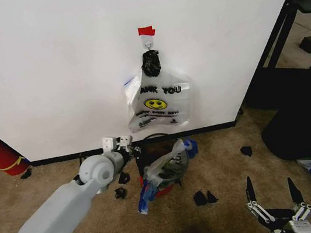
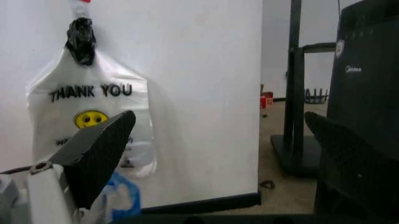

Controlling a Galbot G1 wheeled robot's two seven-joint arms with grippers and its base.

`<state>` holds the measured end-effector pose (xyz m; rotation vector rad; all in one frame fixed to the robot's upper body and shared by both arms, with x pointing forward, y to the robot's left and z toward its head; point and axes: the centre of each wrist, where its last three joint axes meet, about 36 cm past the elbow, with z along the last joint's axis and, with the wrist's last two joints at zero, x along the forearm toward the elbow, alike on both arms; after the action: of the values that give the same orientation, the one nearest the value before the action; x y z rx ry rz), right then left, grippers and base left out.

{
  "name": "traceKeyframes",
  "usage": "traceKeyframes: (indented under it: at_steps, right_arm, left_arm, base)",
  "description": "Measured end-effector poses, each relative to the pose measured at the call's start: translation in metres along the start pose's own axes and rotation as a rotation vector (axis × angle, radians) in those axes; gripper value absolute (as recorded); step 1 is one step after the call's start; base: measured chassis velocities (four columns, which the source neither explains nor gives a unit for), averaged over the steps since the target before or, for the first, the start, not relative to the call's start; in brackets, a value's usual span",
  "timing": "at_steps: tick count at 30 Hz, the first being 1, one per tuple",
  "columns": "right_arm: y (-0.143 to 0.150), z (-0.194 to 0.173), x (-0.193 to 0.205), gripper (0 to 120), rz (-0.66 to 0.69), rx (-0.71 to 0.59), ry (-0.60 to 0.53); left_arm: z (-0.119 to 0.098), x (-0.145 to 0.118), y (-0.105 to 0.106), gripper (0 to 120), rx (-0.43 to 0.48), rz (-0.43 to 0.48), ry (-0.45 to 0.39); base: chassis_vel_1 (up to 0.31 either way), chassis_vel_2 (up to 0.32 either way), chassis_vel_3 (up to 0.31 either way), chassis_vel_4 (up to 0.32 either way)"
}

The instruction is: Pick up the garbage bag from the wall and place it over the trash bin.

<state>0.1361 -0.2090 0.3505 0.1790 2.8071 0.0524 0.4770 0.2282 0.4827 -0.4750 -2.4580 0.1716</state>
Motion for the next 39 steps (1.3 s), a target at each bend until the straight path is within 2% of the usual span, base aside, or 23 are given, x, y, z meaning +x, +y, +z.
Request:
traceKeyframes:
  at_steps: [1,4,7,9,11,15,19,28,33,37,38,39]
  right_arm:
    - [0.000,0.000,0.000,100,0.000,0.000,0.000]
    - [-0.001,0.002,-0.004,100,-0.006,0.000,0.013]
    - [0.000,0.002,-0.012,100,-0.016,-0.002,0.035]
    - [0.000,0.002,-0.013,100,-0.019,-0.001,0.037]
    - [0.000,0.001,-0.019,100,-0.031,0.005,0.040]
    - [0.000,0.000,-0.025,100,-0.042,0.015,0.047]
    - [0.000,0.000,-0.029,100,-0.055,0.026,0.048]
    - [0.000,0.000,-0.033,100,-0.069,0.034,0.047]
    - [0.001,0.000,-0.033,100,-0.073,0.034,0.046]
    - [0.003,-0.002,-0.033,100,-0.079,0.035,0.041]
    - [0.003,-0.003,-0.034,100,-0.077,0.034,0.041]
    - [0.003,-0.003,-0.034,100,-0.077,0.034,0.041]
  left_arm:
    - [0.000,0.000,0.000,4,0.000,0.000,0.000]
    - [0.021,0.031,-0.012,4,0.180,-0.069,0.031]
    - [0.043,0.046,-0.023,4,0.345,-0.131,0.008]
    - [0.047,0.048,-0.026,4,0.373,-0.139,0.002]
    - [0.053,0.050,-0.036,4,0.440,-0.159,-0.024]
    - [0.058,0.049,-0.049,4,0.528,-0.200,-0.115]
    - [0.067,0.045,-0.057,4,0.600,-0.233,-0.164]
    - [0.106,0.040,-0.066,3,0.619,-0.293,-0.167]
    - [0.110,0.039,-0.065,3,0.602,-0.298,-0.173]
    - [0.108,0.042,-0.062,14,0.567,-0.310,-0.183]
    - [0.107,0.046,-0.060,21,0.549,-0.313,-0.188]
    - [0.107,0.046,-0.060,21,0.549,-0.313,-0.188]
  base:
    - [0.000,0.000,0.000,0.000]
    - [0.000,0.000,0.000,0.000]
    - [0.000,0.000,0.000,0.000]
    - [0.000,0.000,0.000,0.000]
    - [0.000,0.000,0.000,0.000]
    - [0.000,0.000,0.000,0.000]
    - [0.000,0.000,0.000,0.000]
    - [0.000,0.000,0.000,0.000]
    - [0.000,0.000,0.000,0.000]
    - [0.000,0.000,0.000,0.000]
    - [0.000,0.000,0.000,0.000]
    - [0.000,0.000,0.000,0.000]
